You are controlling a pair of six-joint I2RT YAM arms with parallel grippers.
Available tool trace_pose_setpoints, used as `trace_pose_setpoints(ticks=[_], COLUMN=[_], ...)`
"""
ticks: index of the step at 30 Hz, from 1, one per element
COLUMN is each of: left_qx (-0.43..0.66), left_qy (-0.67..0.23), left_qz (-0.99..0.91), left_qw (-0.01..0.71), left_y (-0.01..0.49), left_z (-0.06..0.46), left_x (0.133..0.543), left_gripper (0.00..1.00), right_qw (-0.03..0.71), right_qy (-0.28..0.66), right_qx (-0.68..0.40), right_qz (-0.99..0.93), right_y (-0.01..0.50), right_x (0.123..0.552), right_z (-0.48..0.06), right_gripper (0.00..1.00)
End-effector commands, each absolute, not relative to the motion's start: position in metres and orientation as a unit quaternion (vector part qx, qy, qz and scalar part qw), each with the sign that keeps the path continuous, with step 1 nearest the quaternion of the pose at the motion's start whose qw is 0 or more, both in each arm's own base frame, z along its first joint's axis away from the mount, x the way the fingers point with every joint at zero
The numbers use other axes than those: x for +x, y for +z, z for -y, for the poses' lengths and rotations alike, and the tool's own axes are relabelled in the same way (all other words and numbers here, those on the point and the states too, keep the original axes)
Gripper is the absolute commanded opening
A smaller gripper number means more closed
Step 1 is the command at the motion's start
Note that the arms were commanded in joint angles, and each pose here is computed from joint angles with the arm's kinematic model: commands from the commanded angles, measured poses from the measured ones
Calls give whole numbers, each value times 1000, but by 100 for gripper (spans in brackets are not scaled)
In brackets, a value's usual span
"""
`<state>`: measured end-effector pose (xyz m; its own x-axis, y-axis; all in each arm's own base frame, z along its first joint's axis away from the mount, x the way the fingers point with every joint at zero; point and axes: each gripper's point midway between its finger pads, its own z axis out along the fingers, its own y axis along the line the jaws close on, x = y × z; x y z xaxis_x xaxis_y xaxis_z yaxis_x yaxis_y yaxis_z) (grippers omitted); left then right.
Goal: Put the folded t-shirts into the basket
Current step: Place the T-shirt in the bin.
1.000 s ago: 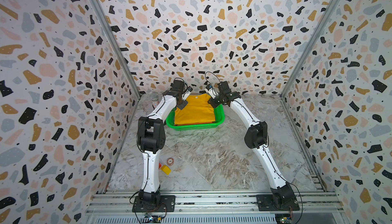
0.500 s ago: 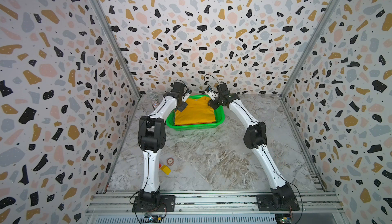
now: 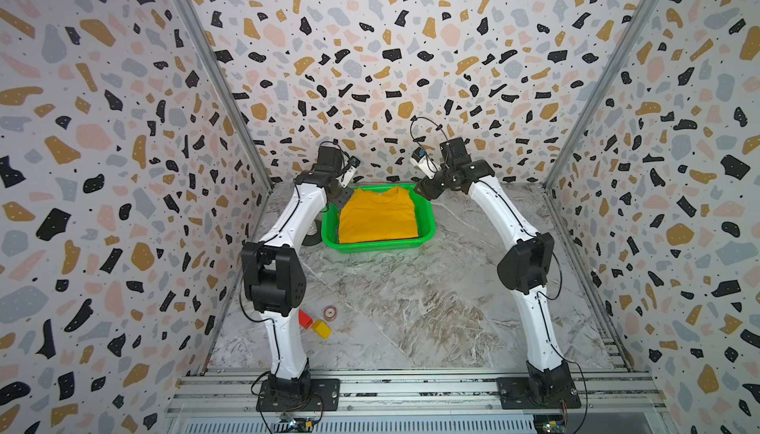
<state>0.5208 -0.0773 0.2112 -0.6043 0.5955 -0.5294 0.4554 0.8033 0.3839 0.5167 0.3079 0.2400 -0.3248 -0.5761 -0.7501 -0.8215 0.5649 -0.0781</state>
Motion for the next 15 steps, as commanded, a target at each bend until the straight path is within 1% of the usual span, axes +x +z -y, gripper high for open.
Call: trace_pose_setpoints(ticks=[1,4,7,10,15], left_qx=[311,315,313,314,316], left_qy=[16,-21,-31,-35,-13], left_qz=[-906,-913,-918,-922,-928], left_qw=[286,260,240,222,195], left_y=[177,158,139,123,96], left_z=[98,108,110,111,106], left_x=[495,485,480,476,467], left_gripper=[65,65,65,65,65], right_qw=[340,305,267,239,204], right_qy=[224,267,299,305,284], right_qx=[-456,-440,-420,-409,-403], right_qz=[-791,-802,-815,-826,-846], right_y=[236,224,203,180,141], right_x=[479,462,452,449,448], right_z=[-318,-323,-330,-334,-334], right_gripper=[63,63,61,57,53])
